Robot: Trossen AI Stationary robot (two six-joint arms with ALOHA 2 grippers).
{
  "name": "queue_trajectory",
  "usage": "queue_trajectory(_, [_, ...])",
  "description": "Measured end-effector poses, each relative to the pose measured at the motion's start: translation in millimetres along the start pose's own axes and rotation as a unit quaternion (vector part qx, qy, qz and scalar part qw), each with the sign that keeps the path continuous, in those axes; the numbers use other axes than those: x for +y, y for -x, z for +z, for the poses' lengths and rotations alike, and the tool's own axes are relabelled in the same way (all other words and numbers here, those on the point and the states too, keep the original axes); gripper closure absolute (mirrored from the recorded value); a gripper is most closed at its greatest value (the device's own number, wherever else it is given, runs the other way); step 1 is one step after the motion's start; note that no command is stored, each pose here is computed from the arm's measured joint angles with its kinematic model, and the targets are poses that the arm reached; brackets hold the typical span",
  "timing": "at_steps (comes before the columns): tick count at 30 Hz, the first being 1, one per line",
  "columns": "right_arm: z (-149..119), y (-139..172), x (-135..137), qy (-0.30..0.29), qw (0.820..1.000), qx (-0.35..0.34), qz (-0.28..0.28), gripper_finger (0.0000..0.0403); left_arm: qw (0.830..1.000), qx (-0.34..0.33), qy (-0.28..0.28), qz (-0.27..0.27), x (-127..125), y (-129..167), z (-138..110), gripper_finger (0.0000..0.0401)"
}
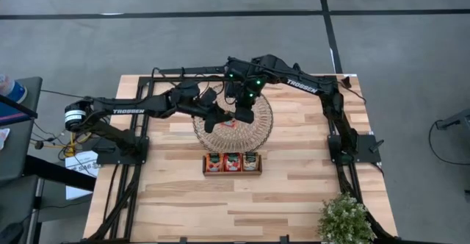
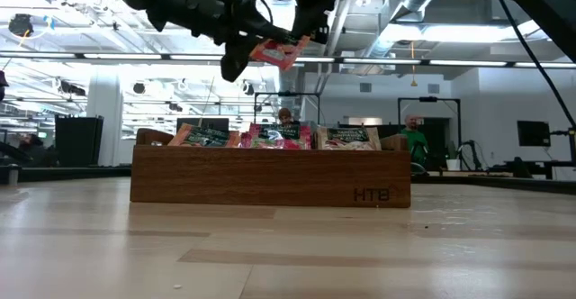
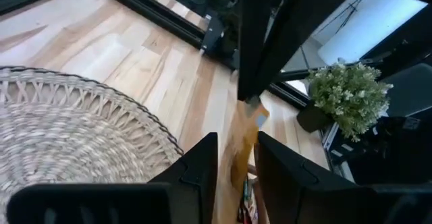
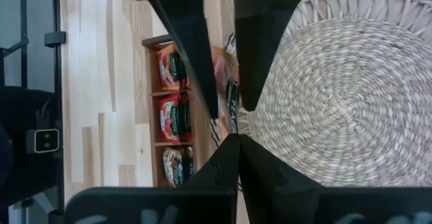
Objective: Pick & Place Tea
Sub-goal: Put the orange tea bag into the left section of the wooden organizer
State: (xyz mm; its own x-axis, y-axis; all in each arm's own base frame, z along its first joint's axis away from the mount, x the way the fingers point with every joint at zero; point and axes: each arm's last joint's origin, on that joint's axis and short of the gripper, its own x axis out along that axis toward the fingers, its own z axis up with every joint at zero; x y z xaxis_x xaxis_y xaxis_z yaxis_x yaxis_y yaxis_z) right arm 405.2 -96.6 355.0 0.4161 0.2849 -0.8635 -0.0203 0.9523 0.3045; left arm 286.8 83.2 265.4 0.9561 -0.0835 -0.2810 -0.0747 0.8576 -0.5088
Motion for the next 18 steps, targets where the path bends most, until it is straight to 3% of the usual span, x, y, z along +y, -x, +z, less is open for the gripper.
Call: queue_trajectory(18, [-0.8,-0.2,0.3,-0.002,1.000,0.005,0.001,0.0403,1.000,-0.031,0.000,-0.006,0.3,6.4,9.3,0.0333])
